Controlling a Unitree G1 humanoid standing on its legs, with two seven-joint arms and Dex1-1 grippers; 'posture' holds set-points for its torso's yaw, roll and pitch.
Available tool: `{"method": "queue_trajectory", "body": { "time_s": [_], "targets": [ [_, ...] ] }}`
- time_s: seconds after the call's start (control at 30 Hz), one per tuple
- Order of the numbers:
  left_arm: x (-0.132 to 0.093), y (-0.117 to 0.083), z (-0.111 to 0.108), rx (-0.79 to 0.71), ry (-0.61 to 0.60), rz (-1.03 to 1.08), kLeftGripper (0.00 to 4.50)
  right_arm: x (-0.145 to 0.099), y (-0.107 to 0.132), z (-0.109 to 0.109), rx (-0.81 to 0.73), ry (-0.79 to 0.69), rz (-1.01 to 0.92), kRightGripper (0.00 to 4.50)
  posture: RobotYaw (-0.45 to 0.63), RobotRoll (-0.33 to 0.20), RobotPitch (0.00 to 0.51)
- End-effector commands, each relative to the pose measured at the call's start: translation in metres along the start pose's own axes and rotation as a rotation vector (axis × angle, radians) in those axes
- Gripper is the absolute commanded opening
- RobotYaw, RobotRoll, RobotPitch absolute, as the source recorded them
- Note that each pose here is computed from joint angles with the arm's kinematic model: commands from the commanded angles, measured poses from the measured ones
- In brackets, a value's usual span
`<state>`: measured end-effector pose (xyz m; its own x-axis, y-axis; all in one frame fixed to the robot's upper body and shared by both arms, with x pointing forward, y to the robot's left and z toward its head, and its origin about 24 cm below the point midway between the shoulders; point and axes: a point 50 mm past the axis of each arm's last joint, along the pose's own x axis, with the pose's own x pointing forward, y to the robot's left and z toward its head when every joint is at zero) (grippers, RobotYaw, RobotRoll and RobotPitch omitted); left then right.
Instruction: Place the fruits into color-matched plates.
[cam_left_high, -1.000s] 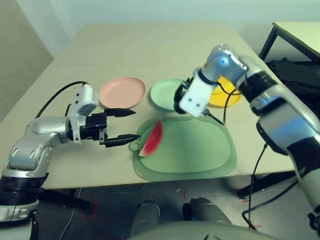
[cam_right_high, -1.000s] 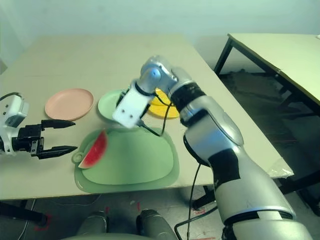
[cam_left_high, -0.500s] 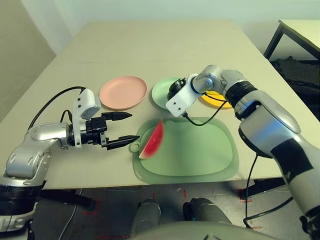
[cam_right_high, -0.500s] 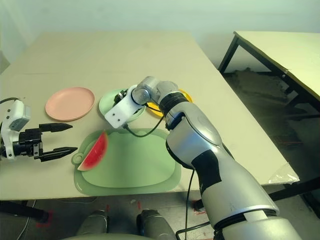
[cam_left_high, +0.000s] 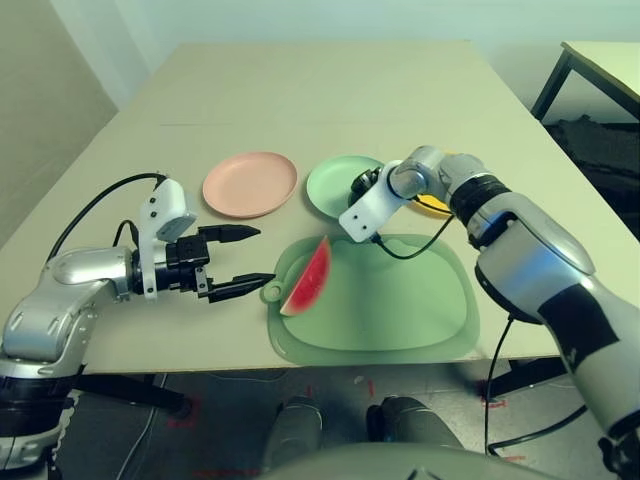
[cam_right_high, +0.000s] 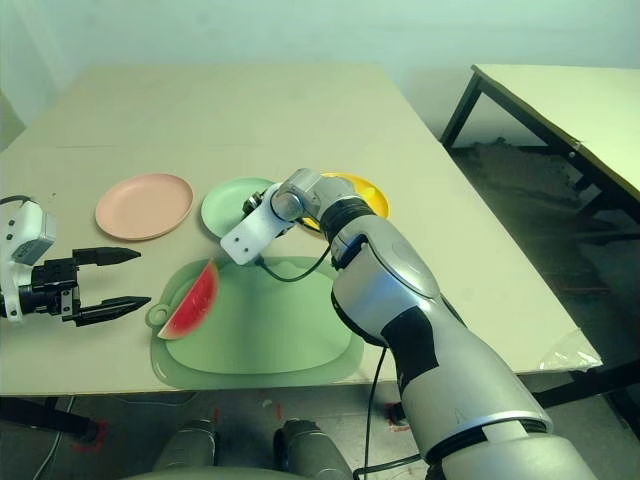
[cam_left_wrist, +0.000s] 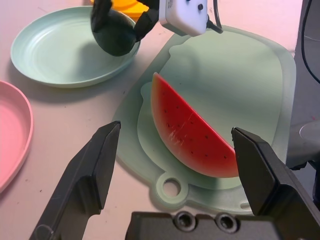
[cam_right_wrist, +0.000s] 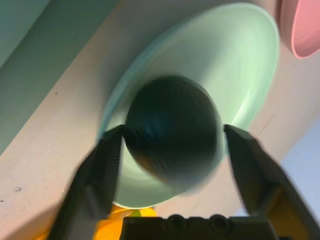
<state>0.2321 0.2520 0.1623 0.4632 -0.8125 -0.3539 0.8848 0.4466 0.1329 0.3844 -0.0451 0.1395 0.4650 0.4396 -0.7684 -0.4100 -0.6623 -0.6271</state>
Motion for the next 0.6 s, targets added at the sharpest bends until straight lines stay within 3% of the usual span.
{"method": "queue_trajectory", "body": {
  "time_s": [0.03, 0.3, 0.47, 0.6],
  "targets": [
    [-0.002, 0.003, -0.001, 0.01, 0.017, 0.004, 4.5, 0.002, 0.006, -0.002, 0.008, 0.008, 0.022, 4.49, 0.15, 0.0, 0.055],
    [-0.001, 0.005, -0.001, 0.016, 0.018, 0.001, 4.5, -0.012, -0.004, -0.009, -0.012, 0.008, 0.006, 4.49, 0.13, 0.0, 0.048],
    [-0.002, 0.007, 0.0, 0.019, 0.018, -0.006, 4.5, -0.046, -0.03, -0.02, 0.0, -0.009, -0.063, 4.49, 0.12, 0.0, 0.047],
    [-0.003, 0.01, 0.001, 0.031, 0.019, -0.005, 4.5, -0.092, -0.052, -0.034, 0.082, -0.064, -0.11, 4.49, 0.1, 0.0, 0.041]
  ]
}}
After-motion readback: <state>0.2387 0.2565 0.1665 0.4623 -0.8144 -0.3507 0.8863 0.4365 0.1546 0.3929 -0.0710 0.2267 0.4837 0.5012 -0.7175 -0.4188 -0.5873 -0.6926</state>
